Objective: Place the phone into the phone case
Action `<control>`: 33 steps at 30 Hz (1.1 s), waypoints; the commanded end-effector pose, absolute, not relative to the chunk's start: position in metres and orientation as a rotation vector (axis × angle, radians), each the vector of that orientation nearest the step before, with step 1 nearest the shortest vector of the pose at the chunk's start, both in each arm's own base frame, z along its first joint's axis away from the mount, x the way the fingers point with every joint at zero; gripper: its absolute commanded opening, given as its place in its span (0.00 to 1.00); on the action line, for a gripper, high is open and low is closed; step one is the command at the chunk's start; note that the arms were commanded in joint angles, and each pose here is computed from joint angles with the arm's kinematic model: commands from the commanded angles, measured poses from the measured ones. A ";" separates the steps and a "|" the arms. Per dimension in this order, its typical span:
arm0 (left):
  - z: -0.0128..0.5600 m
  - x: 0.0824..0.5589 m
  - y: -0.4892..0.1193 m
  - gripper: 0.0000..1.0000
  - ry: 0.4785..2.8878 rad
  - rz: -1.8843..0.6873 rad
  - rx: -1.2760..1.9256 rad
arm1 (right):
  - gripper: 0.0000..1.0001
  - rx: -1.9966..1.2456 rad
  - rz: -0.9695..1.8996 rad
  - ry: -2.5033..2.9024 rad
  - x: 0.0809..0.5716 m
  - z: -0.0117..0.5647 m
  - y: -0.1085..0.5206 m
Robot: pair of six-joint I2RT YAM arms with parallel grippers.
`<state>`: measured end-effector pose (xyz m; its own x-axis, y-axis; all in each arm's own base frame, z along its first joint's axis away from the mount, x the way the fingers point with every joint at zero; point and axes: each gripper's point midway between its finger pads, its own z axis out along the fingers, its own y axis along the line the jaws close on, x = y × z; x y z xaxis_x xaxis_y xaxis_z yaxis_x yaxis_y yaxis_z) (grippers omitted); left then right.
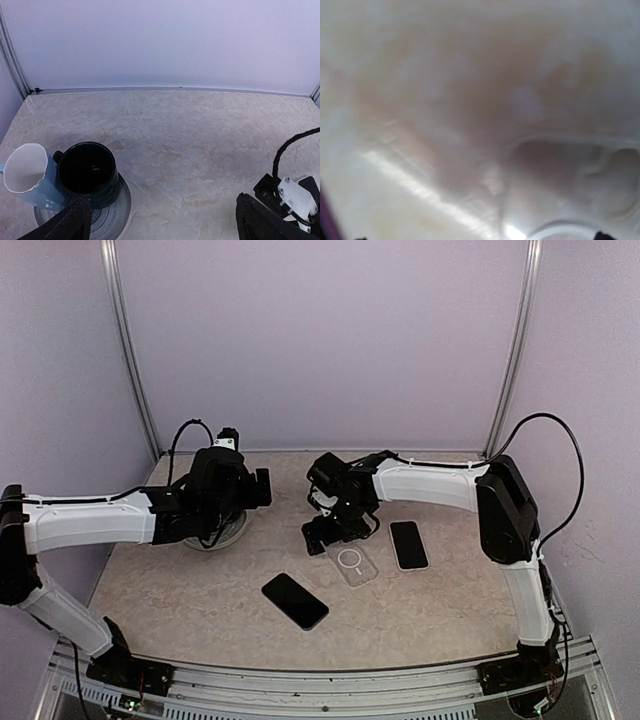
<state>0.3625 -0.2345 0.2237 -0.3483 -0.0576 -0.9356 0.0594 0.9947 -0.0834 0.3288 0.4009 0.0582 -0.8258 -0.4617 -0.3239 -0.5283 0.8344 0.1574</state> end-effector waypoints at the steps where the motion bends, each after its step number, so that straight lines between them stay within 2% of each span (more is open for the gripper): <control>1: 0.236 0.361 -0.210 0.99 1.881 -0.085 -0.131 | 0.99 -0.972 0.424 2.602 0.274 0.091 0.444; 3: 0.234 0.357 -0.201 0.99 1.887 -0.057 -0.148 | 0.99 -1.073 0.405 2.610 0.245 0.077 0.454; 7: 0.238 0.354 -0.195 0.99 1.877 -0.062 -0.156 | 0.99 -1.160 0.395 2.651 0.219 0.052 0.462; 13: 0.238 0.351 -0.193 0.99 1.877 -0.072 -0.162 | 0.99 -1.270 0.384 2.655 0.200 0.033 0.476; 16: 0.237 0.351 -0.193 0.99 1.879 -0.072 -0.159 | 0.99 -1.263 0.237 2.689 0.202 0.017 0.466; 20: 0.236 0.352 -0.195 0.99 1.880 -0.079 -0.151 | 0.99 -1.270 0.201 2.720 0.199 0.005 0.460; 23: 0.236 0.352 -0.196 0.99 1.882 -0.081 -0.146 | 0.89 -1.275 0.248 2.724 0.195 0.004 0.464; 28: 0.236 0.353 -0.196 0.99 1.881 -0.070 -0.142 | 0.55 -1.272 0.205 2.730 0.197 0.005 0.459; 31: 0.236 0.353 -0.195 0.99 1.880 -0.063 -0.141 | 0.48 -1.254 0.181 2.720 0.200 0.010 0.457; 33: 0.236 0.353 -0.195 0.99 1.878 -0.062 -0.142 | 0.48 -1.228 0.163 2.688 0.207 0.020 0.457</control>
<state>0.3525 -0.2005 0.2350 -0.3096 -0.1363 -0.9410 -0.0521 0.9906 -0.1263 0.2070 0.4734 0.0270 -0.6377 -0.7280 -0.2517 -0.7651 0.6365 0.0975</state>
